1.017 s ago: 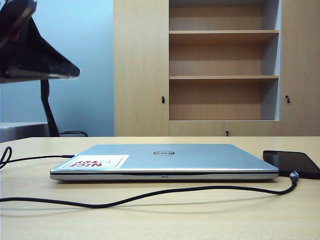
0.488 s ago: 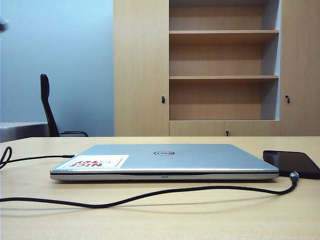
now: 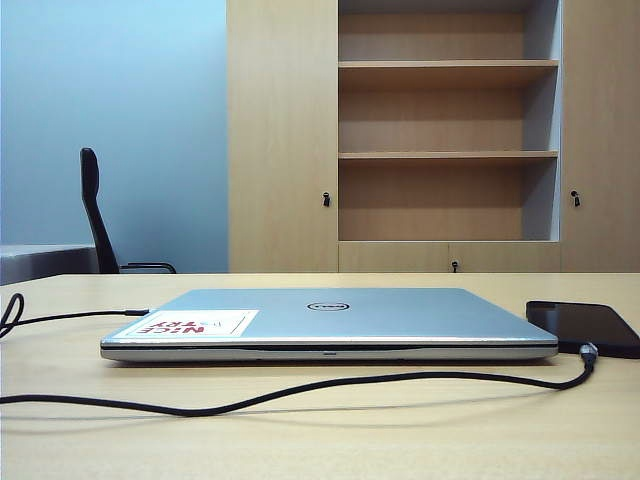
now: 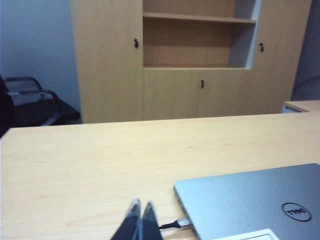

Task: Pick up the charging cable and the phone, plug the charging cable into the charging port on the phone, and finally place them back on the table.

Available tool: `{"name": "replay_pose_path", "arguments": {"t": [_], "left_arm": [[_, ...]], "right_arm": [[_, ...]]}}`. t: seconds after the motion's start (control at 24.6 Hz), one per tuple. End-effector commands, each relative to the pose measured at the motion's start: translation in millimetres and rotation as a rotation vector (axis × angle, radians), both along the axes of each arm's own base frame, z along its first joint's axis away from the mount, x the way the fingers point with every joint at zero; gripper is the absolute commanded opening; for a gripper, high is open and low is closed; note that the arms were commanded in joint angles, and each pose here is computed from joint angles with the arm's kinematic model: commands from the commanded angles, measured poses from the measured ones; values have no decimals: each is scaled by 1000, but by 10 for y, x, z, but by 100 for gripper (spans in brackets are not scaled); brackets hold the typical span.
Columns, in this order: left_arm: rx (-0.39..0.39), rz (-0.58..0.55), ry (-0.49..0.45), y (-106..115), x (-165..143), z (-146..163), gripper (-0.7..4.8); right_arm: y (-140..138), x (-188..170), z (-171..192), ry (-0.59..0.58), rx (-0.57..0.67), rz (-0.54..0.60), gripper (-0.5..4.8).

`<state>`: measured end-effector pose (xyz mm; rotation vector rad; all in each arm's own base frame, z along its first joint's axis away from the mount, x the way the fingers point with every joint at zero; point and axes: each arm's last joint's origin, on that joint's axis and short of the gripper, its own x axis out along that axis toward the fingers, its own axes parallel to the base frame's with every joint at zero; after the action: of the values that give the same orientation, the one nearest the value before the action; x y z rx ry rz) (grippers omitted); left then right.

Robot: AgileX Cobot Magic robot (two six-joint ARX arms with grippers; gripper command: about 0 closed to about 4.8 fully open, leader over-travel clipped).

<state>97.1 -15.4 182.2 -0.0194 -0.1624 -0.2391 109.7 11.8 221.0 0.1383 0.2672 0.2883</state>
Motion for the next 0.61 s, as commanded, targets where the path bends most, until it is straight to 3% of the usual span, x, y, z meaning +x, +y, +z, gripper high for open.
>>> {"name": "replay_pose_path", "arguments": {"t": [0.04,0.61], "left_arm": [[7,30,16,31,-11,-37,-6],[32,49,17,46,-9,-43,-5]], "right_arm": [[0,0,26,-21,1,-1,-6],[0,0,26,-21,1,-1,-6]]}}
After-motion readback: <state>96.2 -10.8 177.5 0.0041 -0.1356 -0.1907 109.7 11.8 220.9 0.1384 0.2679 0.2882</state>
